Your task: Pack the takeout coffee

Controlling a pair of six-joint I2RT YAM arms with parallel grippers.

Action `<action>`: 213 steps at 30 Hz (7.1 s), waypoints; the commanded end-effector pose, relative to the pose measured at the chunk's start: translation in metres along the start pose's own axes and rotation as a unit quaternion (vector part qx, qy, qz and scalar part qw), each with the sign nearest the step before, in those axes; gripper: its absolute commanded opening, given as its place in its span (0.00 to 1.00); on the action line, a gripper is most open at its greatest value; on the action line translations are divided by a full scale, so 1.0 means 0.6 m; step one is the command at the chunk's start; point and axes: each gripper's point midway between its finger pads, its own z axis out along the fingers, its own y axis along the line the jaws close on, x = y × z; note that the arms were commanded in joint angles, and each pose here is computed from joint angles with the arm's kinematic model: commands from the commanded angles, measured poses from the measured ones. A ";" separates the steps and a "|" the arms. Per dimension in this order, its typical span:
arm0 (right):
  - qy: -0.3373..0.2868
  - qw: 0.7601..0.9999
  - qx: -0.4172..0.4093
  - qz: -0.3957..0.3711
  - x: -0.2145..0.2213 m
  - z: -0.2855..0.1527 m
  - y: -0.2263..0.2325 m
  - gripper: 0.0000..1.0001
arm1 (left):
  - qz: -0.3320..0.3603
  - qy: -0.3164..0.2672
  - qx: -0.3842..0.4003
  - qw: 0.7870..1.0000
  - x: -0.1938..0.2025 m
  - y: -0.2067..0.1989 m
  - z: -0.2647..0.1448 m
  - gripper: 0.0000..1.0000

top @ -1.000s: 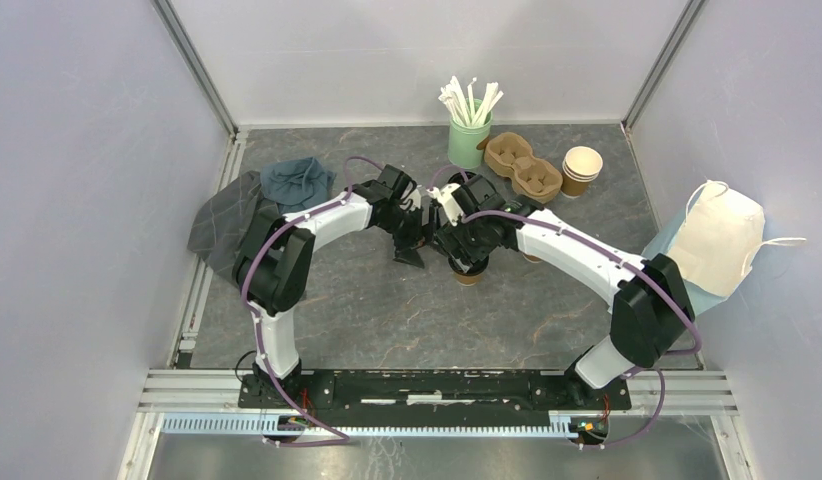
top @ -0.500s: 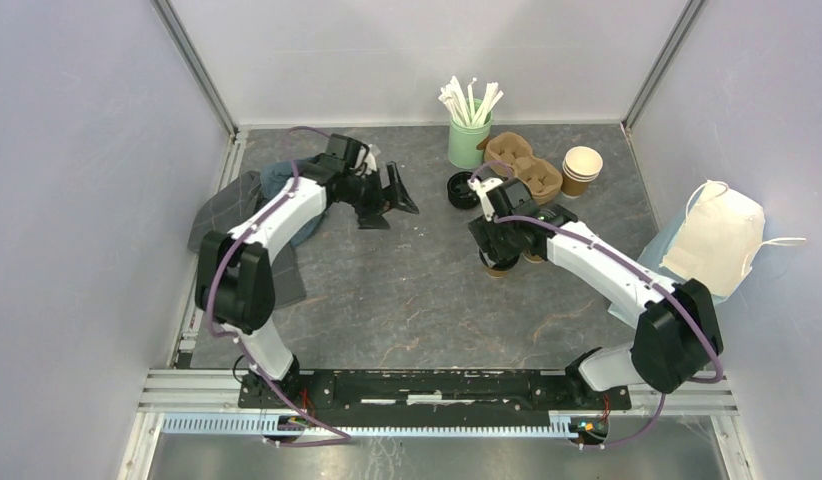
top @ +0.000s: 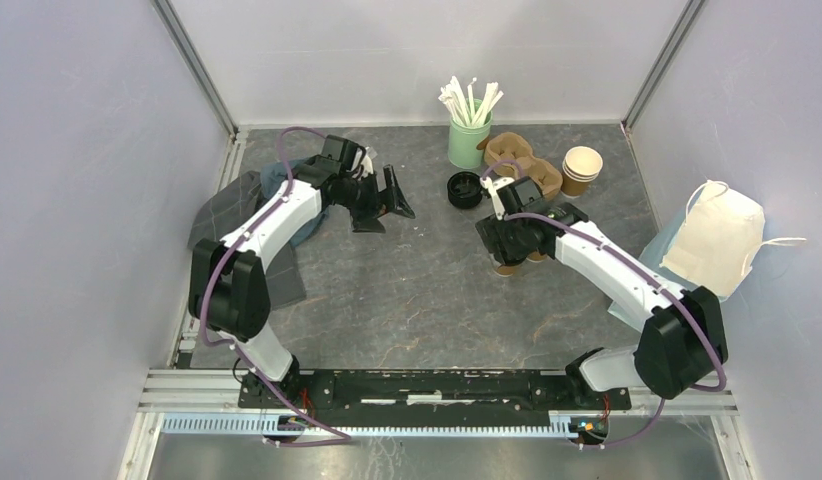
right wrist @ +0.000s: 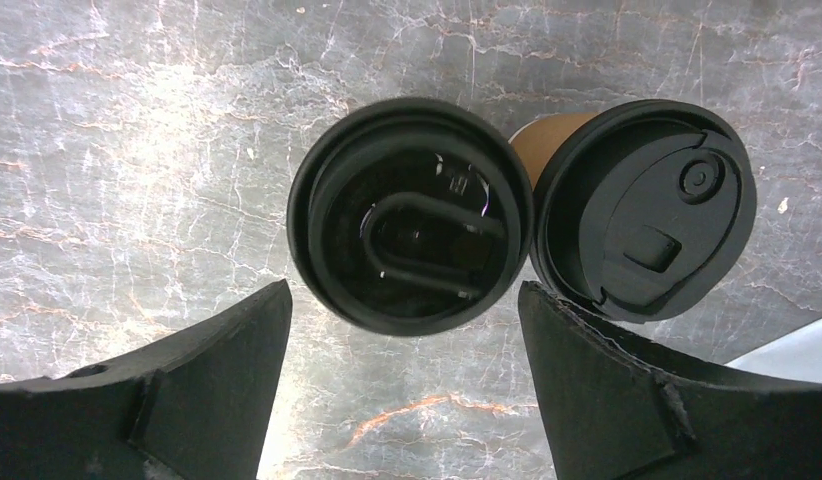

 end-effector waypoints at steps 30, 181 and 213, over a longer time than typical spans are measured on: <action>-0.144 0.842 0.452 0.257 -0.096 -0.424 -0.373 0.98 | 0.055 -0.052 0.037 0.996 0.022 -0.066 -0.120 0.97; -0.182 0.972 0.073 0.131 -0.301 0.032 -0.245 0.00 | 0.150 -0.026 -0.068 0.986 0.031 -0.029 -0.120 0.97; -0.314 0.920 -0.184 -0.147 -0.239 -0.220 0.181 0.00 | -0.155 -0.129 0.243 0.949 -0.056 -0.131 -0.235 0.64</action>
